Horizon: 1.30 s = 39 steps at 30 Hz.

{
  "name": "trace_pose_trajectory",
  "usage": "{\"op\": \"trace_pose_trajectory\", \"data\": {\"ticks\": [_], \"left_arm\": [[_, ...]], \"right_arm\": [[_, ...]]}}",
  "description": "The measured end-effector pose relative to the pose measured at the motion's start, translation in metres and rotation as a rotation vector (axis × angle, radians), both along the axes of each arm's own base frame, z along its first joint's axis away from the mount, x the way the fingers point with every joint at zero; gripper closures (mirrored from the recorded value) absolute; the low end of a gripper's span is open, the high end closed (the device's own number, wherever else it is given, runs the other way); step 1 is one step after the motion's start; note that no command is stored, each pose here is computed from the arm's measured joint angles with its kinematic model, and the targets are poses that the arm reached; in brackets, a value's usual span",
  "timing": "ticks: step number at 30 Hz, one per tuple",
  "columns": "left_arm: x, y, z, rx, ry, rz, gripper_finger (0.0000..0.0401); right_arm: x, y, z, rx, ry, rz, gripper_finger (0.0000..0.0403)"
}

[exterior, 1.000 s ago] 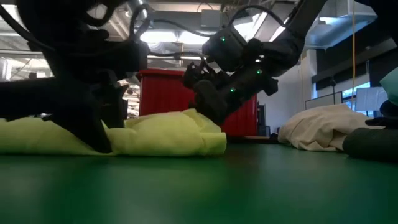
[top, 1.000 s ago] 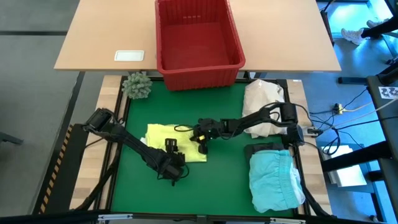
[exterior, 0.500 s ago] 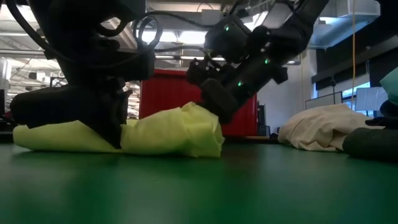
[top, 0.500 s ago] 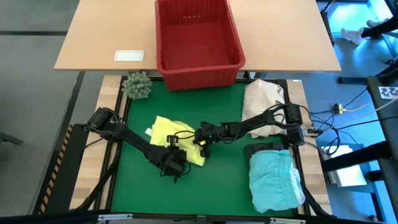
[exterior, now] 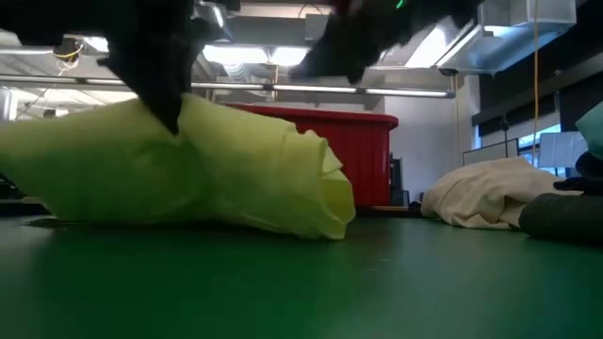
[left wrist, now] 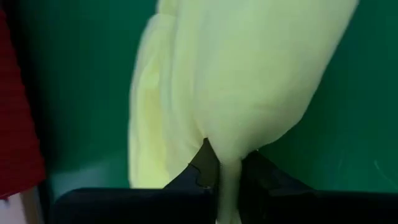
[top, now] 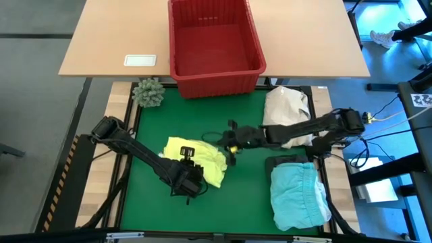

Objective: Fold Laundry from Bin
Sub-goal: Put the yellow shirt into the red bin

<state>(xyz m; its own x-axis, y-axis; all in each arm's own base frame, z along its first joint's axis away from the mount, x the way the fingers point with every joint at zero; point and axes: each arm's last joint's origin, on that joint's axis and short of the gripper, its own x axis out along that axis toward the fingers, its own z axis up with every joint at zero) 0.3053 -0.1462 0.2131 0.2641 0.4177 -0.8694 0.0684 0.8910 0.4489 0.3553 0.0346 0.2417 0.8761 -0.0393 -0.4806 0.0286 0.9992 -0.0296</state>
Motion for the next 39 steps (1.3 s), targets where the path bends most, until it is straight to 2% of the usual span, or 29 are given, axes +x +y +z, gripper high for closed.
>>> {"op": "trace_pose_trajectory", "data": {"ticks": [5, 10, 17, 20, 23, 26, 31, 34, 39], "left_arm": [[0.003, 0.001, 0.007, -0.023, 0.004, -0.007, 0.0379], [0.004, 0.004, 0.007, -0.048, 0.031, -0.004, 0.0379], [0.007, 0.013, 0.007, -0.060, 0.048, 0.020, 0.0379], [0.008, 0.014, 0.007, -0.070, 0.058, 0.013, 0.0379], [0.008, 0.015, 0.007, -0.082, 0.064, 0.017, 0.0379], [0.009, 0.017, 0.006, -0.092, 0.071, 0.023, 0.0379], [0.011, 0.023, 0.006, -0.110, 0.075, 0.051, 0.0379], [0.013, 0.028, 0.006, -0.119, 0.069, 0.081, 0.0379], [0.014, 0.029, 0.006, -0.125, 0.068, 0.087, 0.0379]], "right_arm": [[-0.007, 0.041, 0.008, -0.069, -0.050, 0.193, 0.0365], [-0.011, 0.078, -0.008, -0.087, -0.001, 0.283, 0.0288], [0.000, 0.125, -0.043, -0.010, -0.082, 0.302, 0.0134], [0.004, 0.133, -0.056, -0.028, -0.114, 0.249, 0.0070], [0.009, 0.130, -0.064, -0.070, -0.113, 0.133, 0.0018], [0.018, 0.122, -0.070, -0.083, -0.106, 0.033, 0.0013], [0.035, 0.125, -0.080, -0.101, -0.077, 0.015, 0.0026], [0.048, 0.129, -0.085, -0.193, 0.002, -0.021, 0.0020], [0.061, 0.126, -0.096, -0.368, 0.120, -0.174, 0.0005]]}}
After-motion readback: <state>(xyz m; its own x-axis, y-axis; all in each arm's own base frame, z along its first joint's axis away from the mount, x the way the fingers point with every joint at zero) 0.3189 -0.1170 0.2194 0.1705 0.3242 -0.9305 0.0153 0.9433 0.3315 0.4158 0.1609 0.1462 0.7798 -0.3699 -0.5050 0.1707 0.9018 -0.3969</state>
